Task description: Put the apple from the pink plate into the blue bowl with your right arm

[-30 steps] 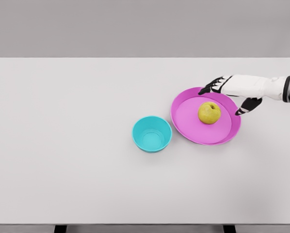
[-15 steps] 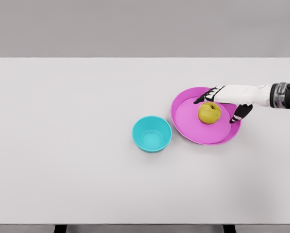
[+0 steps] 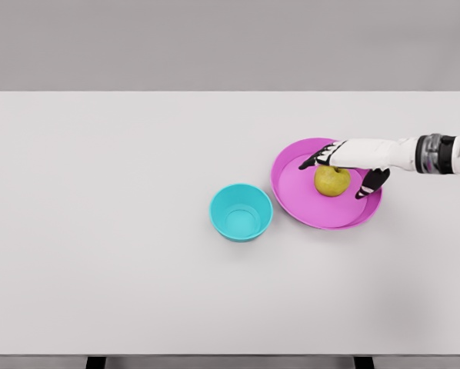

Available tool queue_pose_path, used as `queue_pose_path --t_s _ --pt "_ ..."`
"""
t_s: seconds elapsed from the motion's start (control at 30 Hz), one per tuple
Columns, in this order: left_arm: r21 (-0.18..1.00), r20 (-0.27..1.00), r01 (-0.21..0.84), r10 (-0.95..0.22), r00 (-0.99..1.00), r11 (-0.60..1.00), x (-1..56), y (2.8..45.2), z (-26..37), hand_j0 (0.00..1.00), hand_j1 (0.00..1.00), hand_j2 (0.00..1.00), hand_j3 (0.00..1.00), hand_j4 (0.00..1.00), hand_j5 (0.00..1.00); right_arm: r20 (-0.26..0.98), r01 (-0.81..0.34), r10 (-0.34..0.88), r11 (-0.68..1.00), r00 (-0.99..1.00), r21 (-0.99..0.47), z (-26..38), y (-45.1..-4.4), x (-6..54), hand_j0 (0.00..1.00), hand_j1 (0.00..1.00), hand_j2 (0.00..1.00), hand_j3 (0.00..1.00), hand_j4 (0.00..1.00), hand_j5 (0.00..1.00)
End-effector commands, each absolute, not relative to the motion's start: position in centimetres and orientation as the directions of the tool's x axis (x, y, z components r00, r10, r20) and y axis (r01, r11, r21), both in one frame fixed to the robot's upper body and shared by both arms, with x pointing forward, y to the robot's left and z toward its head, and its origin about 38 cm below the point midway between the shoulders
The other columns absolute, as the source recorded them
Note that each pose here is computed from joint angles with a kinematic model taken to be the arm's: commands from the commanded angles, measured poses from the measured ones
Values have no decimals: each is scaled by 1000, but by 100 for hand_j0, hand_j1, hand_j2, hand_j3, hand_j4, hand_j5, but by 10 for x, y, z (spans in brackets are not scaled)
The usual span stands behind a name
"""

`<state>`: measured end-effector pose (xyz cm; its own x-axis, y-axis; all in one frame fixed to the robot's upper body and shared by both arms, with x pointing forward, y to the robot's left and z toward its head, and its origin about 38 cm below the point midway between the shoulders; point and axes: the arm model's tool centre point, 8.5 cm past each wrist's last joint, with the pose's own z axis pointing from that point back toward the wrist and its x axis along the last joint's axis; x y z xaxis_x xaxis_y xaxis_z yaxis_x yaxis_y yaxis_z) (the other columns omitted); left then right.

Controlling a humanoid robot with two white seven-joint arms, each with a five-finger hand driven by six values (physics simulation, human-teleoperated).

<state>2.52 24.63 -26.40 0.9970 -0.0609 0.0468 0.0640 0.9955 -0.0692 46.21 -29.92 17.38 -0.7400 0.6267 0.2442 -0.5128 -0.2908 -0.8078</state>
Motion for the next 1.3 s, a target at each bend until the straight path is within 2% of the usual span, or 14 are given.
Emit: queue_pose_path --t_s 0.0,0.03,0.1,0.13,0.4,1.03,1.27 --pt "-69 47 64 -61 997 996 25 246 -264 100 100 100 100 100 100 250 -517 627 -288 -738 -806 173 -299 462 100 100 100 100 100 100" --pt "-70 47 64 -61 997 995 25 246 -264 100 100 100 100 100 100 250 -518 626 -289 -738 -805 172 -298 462 82 82 82 82 82 82" --pt "-70 47 64 -61 997 995 25 246 -264 100 100 100 100 100 100 251 -519 626 -290 -738 -804 172 -298 461 69 69 69 69 69 69" --pt "-70 47 64 -61 997 995 25 246 -264 100 100 100 100 100 100 251 -519 626 -290 -738 -804 172 -298 461 67 67 67 67 67 67" --pt "-70 47 64 -61 997 995 25 246 -264 100 100 100 100 100 100 250 -520 626 -293 -739 -803 171 -298 461 60 60 60 60 60 60" --pt "-69 47 64 -61 997 996 25 246 -264 100 100 100 100 100 100 223 -479 616 -287 -756 -829 192 -295 467 54 54 54 54 54 54" --pt "-69 47 64 -61 997 996 25 246 -264 100 100 100 100 100 100 188 -396 525 -317 -830 -862 215 -263 457 54 54 54 54 54 54"
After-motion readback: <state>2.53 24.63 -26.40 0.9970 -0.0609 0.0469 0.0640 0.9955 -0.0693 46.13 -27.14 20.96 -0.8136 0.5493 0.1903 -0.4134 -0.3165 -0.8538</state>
